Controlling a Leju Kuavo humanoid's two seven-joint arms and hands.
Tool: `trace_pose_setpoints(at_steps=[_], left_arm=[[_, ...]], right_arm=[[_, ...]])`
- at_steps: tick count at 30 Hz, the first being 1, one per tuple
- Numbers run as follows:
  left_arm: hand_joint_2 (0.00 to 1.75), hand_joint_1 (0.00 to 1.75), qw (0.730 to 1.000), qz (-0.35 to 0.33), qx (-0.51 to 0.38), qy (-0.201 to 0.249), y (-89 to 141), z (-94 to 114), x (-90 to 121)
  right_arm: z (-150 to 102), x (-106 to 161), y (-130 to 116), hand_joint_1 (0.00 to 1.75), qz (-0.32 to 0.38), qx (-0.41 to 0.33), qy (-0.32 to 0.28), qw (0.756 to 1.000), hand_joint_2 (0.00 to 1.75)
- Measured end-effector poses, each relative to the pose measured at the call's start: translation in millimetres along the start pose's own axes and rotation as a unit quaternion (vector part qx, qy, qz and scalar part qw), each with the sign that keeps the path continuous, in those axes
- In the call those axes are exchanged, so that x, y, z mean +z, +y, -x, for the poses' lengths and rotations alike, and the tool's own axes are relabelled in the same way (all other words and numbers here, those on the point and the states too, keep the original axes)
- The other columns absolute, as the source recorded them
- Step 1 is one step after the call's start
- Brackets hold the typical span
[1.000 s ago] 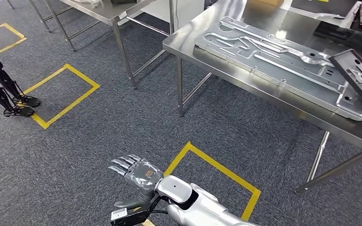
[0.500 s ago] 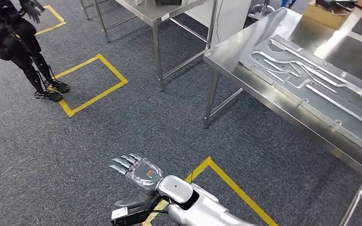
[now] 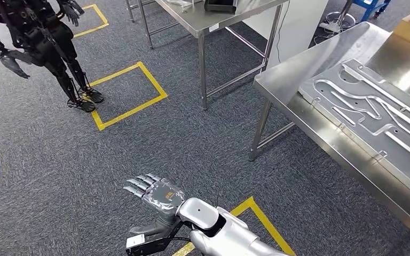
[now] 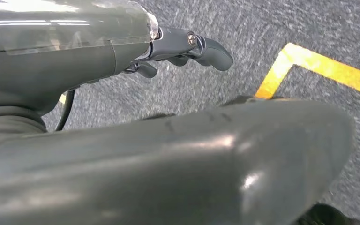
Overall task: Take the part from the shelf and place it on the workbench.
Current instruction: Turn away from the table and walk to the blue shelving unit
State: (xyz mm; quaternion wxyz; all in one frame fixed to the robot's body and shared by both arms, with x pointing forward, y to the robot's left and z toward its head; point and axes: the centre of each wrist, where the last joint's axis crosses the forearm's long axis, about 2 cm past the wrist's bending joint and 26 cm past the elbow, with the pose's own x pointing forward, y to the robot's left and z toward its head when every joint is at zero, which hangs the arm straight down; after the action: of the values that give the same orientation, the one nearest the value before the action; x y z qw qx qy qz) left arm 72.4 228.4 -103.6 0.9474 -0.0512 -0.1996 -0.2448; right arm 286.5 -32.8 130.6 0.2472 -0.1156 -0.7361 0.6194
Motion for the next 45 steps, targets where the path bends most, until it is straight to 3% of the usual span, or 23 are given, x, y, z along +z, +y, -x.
trace_pose_setpoints(at_steps=[45], left_arm=[[0.00,0.00,1.000,-0.006,0.004,-0.012,4,-11,-2]], right_arm=[[-3,-4,-4,0.00,-0.006,-0.004,-0.021,1.000,0.00]])
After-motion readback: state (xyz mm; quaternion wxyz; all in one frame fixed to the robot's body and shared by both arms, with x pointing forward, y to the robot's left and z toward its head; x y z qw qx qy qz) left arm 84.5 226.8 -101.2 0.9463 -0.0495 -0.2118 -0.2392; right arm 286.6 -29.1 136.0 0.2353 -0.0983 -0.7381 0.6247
